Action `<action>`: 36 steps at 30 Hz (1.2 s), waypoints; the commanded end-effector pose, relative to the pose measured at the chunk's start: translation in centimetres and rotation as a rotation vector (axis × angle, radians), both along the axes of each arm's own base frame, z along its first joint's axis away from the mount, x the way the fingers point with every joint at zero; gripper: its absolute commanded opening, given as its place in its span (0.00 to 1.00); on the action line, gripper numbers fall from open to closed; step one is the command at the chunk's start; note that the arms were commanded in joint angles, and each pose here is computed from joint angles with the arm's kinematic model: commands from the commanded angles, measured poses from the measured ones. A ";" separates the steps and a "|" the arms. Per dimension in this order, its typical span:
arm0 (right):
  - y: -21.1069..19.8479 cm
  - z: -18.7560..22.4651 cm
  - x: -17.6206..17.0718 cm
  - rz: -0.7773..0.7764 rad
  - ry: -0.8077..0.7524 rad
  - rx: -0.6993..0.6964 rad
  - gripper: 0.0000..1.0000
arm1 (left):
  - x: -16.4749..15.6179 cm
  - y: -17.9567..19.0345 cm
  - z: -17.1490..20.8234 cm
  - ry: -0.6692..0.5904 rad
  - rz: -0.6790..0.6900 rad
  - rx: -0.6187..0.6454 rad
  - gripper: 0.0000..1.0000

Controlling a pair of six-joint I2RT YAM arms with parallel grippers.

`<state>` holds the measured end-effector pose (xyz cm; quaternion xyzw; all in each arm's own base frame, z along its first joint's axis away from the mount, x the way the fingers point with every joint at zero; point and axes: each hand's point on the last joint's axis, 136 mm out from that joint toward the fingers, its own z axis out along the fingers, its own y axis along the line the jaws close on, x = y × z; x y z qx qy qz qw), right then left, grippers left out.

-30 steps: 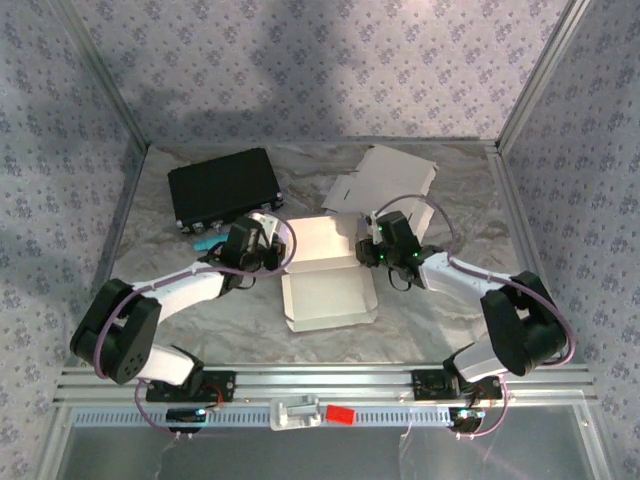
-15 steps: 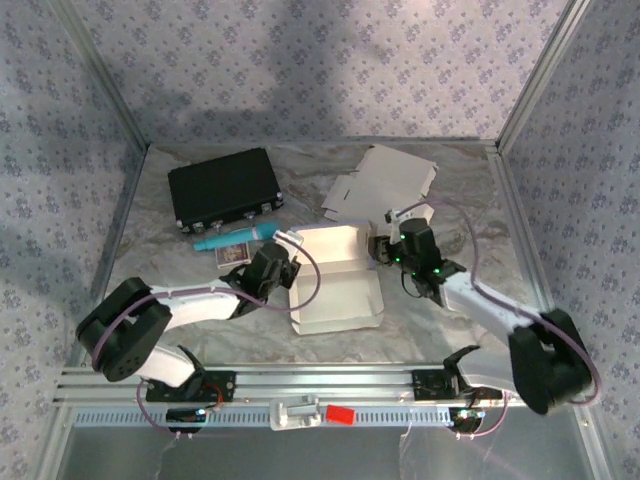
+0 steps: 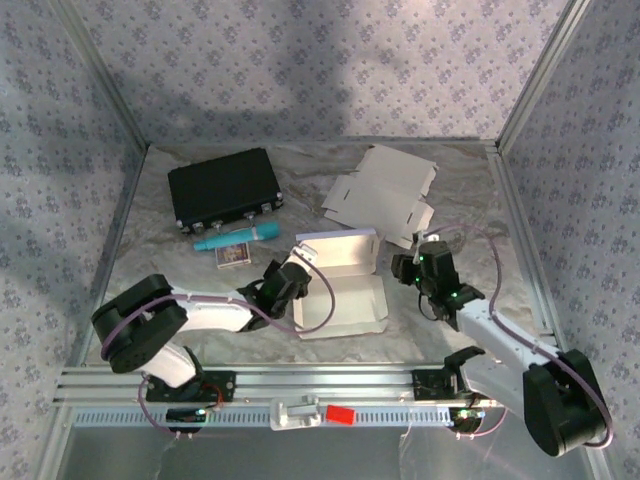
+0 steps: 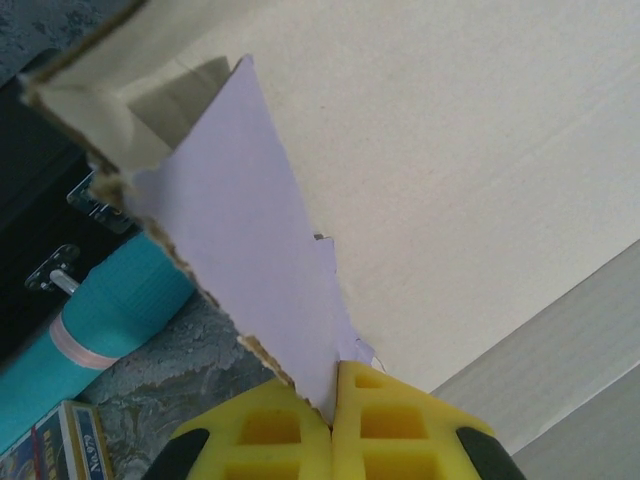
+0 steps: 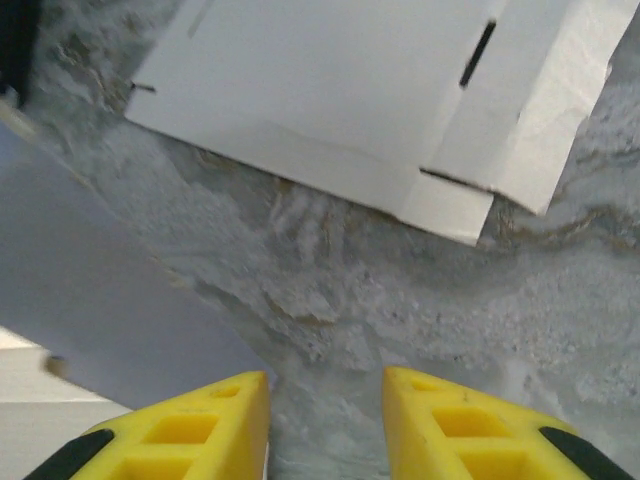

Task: Fold the paper box

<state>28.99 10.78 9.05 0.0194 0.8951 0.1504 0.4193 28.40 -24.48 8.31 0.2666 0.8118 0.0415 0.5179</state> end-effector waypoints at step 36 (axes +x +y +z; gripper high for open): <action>8.4 2.5 6.6 0.601 -0.176 -0.094 0.39 | -2.8 2.9 -4.9 0.017 0.022 0.251 0.00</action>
